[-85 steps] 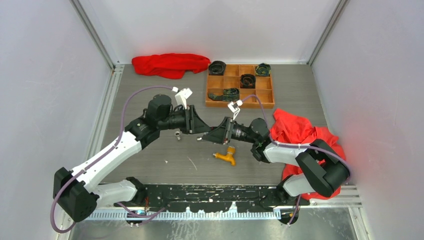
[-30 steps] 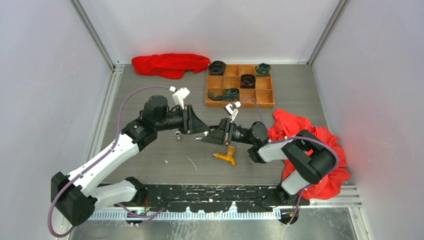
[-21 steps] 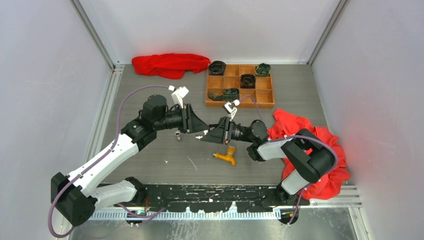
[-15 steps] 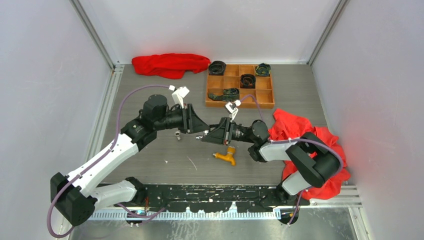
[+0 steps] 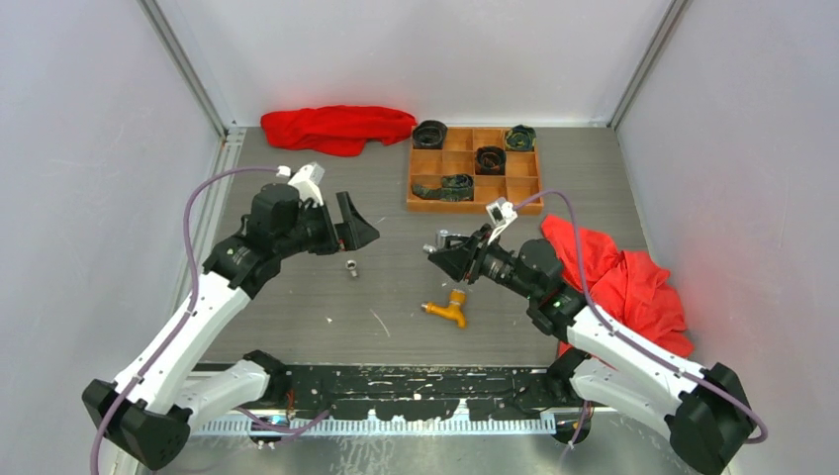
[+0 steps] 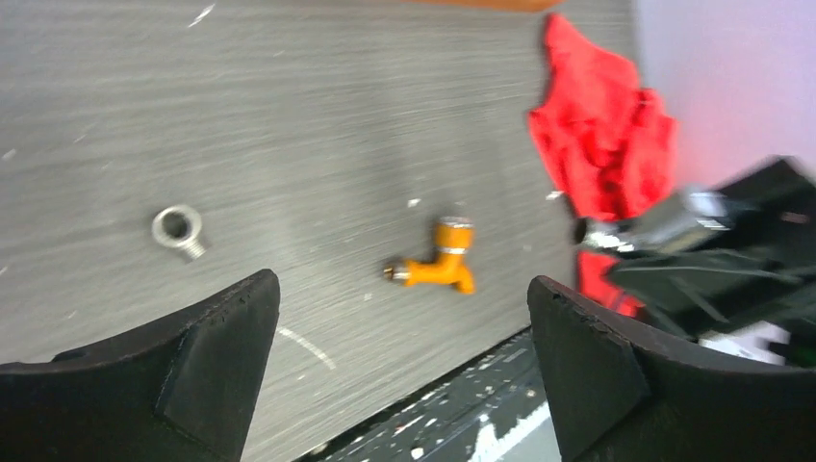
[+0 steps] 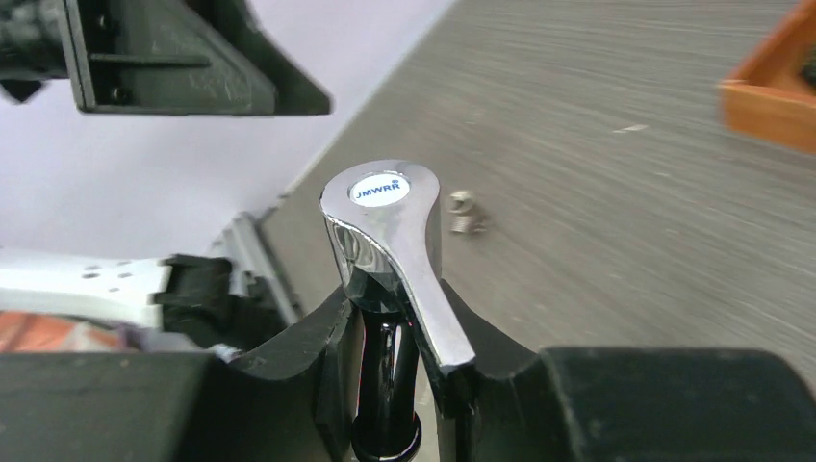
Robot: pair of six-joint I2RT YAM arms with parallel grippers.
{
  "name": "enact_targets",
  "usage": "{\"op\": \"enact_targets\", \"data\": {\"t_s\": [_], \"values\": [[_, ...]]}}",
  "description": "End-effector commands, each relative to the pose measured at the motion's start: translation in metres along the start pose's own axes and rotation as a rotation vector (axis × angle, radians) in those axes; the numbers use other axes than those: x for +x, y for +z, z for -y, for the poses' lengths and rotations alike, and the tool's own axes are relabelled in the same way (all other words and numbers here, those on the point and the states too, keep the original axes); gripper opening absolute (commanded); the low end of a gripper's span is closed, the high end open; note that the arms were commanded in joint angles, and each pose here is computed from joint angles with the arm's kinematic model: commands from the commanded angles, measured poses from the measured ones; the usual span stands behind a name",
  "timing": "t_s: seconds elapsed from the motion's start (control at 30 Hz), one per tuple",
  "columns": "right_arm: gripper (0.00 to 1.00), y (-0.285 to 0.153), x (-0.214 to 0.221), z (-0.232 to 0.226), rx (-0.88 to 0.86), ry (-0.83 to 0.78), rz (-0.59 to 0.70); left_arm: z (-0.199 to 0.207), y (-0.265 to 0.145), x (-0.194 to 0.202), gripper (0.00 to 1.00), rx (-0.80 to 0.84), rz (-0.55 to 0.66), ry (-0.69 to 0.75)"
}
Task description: Install the water faucets
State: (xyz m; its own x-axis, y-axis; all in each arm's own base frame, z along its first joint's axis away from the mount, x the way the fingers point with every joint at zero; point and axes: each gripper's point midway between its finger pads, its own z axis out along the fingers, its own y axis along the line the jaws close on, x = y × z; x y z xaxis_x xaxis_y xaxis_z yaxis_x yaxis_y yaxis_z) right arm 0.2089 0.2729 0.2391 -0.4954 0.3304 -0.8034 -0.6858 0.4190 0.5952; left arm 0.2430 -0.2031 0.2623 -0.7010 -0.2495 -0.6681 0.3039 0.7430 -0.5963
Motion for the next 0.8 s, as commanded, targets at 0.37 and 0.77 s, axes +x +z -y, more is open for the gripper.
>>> {"op": "enact_targets", "data": {"t_s": [0.37, 0.77], "values": [[0.00, -0.016, -0.035, 0.020, 0.202, -0.301, -0.013, -0.142, 0.034, 0.075, 0.95, -0.594, -0.240, -0.030], [0.00, 0.001, -0.018, 0.016, 0.136, -0.243, -0.086, -0.173, 0.079, 0.097, 0.94, -0.738, -0.218, -0.153]]}}
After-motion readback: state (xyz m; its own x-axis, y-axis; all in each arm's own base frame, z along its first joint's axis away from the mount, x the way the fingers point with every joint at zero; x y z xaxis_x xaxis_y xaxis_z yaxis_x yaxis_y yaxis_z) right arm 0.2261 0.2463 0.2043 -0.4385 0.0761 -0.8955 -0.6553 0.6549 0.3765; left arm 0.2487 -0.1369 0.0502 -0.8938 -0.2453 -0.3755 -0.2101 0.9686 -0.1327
